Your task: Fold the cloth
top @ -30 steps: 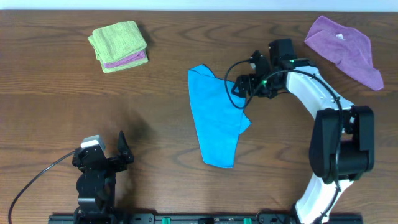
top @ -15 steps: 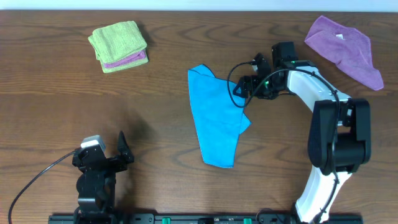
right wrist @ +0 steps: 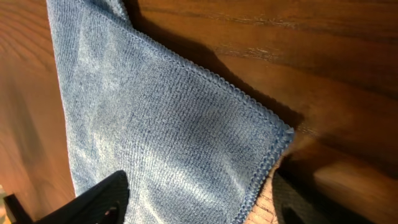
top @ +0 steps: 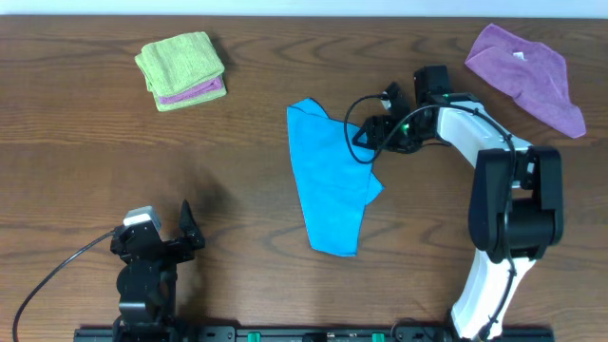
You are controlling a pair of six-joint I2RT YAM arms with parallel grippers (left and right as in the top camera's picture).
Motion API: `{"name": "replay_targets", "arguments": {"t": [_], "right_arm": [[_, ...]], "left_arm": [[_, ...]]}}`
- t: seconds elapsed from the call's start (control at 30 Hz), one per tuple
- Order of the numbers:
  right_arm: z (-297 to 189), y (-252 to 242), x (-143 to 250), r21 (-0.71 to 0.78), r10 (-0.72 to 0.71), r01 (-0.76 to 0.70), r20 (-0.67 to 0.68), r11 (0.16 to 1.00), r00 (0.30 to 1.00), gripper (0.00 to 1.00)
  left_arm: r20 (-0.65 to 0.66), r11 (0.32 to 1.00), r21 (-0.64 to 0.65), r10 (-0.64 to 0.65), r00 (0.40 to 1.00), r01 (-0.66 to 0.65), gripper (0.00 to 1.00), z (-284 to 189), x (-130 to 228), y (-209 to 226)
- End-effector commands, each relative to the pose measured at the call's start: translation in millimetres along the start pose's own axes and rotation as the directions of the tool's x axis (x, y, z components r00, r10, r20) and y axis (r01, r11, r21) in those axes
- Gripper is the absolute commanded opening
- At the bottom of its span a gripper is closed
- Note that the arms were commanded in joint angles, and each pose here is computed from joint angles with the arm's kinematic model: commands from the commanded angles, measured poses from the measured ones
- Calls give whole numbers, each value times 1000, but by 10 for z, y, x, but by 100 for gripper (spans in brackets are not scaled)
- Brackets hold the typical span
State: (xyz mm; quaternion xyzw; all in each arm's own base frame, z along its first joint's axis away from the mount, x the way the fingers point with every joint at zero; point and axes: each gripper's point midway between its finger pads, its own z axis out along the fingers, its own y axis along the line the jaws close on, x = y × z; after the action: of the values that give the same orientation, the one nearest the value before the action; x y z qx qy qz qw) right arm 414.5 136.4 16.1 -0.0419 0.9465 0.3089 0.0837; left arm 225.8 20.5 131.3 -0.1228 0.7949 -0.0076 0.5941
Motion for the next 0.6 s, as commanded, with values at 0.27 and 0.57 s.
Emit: {"name": "replay_targets", "arguments": {"t": [0.27, 0.57], "right_arm": [[95, -69, -26, -1, 12, -12, 2, 1000, 1000, 10], [57, 7, -81, -27, 6, -6, 9, 1000, 1000, 1]], "left_arm": [[-18, 1000, -24, 19, 1000, -20, 95, 29, 94, 56], [-18, 1000, -24, 19, 1000, -20, 96, 29, 94, 56]]}}
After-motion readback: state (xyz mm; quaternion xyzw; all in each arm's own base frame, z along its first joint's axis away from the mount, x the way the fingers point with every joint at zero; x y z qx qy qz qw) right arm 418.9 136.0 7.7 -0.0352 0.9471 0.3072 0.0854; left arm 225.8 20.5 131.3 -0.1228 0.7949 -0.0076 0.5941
